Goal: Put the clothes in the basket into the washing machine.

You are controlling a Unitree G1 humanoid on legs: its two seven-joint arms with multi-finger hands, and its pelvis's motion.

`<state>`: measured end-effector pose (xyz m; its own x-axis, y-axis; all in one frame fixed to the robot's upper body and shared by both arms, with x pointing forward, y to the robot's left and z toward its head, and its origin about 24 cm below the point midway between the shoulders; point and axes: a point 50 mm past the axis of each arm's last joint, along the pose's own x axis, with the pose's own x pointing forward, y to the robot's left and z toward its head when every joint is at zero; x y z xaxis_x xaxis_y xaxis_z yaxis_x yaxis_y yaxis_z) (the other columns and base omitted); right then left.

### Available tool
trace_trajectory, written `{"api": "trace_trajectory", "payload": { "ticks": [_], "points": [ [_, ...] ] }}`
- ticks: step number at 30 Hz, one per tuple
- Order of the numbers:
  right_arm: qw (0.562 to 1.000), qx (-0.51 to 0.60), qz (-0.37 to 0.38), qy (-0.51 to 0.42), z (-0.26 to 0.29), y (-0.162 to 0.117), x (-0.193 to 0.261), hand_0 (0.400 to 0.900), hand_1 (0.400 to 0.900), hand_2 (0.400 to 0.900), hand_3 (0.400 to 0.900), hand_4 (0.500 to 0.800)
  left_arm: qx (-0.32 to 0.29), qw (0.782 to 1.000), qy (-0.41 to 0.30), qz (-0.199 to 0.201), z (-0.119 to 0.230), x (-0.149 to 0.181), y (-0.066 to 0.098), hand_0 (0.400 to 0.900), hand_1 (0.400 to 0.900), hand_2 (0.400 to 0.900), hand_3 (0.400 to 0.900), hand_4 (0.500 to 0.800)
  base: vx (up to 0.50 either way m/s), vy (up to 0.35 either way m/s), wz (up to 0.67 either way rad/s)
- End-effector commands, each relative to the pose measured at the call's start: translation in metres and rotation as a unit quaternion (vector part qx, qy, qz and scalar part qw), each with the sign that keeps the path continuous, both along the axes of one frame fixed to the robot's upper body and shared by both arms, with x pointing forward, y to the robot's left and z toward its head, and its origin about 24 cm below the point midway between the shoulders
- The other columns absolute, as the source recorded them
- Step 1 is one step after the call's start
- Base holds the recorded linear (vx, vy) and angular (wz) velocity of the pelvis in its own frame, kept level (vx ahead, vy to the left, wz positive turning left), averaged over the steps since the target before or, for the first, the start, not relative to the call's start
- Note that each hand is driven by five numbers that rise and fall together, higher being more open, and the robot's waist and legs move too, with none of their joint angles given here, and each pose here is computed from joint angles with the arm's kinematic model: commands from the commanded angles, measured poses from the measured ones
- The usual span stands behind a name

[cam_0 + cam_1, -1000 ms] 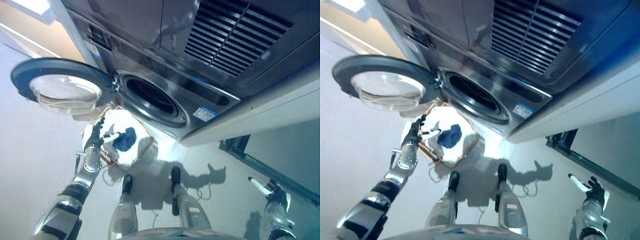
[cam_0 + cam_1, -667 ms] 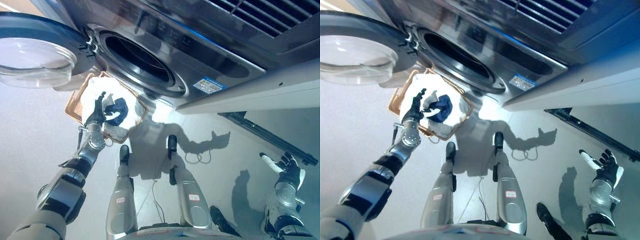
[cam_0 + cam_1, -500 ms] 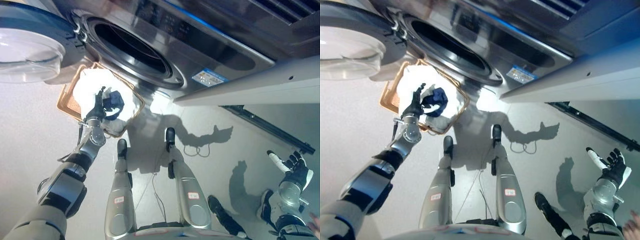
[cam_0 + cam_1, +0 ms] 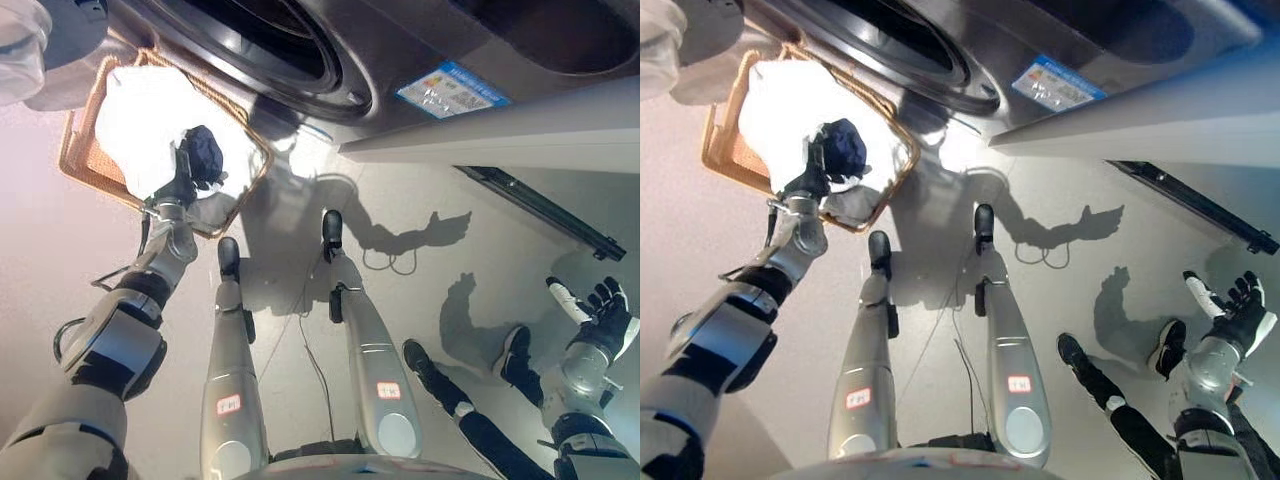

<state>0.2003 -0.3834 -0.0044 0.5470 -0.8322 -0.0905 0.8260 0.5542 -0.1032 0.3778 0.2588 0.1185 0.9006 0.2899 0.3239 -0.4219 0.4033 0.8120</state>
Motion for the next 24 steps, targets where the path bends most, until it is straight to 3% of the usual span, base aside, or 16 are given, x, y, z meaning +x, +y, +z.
{"api": "trace_trajectory", "payload": {
  "ticks": [1,12,18,20,21,24],
  "points": [
    [0.995,-0.055,-0.082,-0.024,0.025,-0.038,-0.033,0.9,0.9,0.9,0.9,0.8,0.03,0.998,-0.043,0.041,0.02,-0.001,0.02,0.9,0.9,0.9,0.9,0.8,-0.041,0.025,0.0],
    [0.993,-0.073,-0.078,-0.053,0.036,-0.036,-0.027,0.9,0.9,0.9,0.9,0.8,0.056,0.994,-0.073,0.066,0.046,0.002,0.031,0.9,0.9,0.9,0.9,0.8,-0.037,0.009,-0.03],
    [0.992,-0.089,-0.067,-0.067,0.043,-0.033,-0.021,0.9,0.9,0.9,0.9,0.8,0.085,0.99,-0.091,0.068,0.065,0.007,0.028,0.9,0.9,0.9,0.9,0.8,-0.043,-0.005,-0.03],
    [0.99,-0.101,-0.055,-0.083,0.049,-0.028,-0.016,0.9,0.9,0.9,0.9,0.8,0.097,0.988,-0.097,0.072,0.073,0.008,0.028,0.624,0.624,0.624,0.624,0.634,0.0,0.0,0.0],
    [0.989,-0.104,-0.053,-0.085,0.05,-0.027,-0.016,0.9,0.9,0.9,0.9,0.8,0.102,0.987,-0.099,0.072,0.075,0.008,0.028,0.4,0.4,0.4,0.4,0.5,0.0,0.0,0.0],
    [0.988,-0.11,-0.049,-0.094,0.052,-0.025,-0.015,0.9,0.9,0.9,0.9,0.8,0.116,0.985,-0.103,0.077,0.082,0.008,0.031,0.4,0.4,0.4,0.4,0.5,0.0,0.0,0.0]
  ]
}}
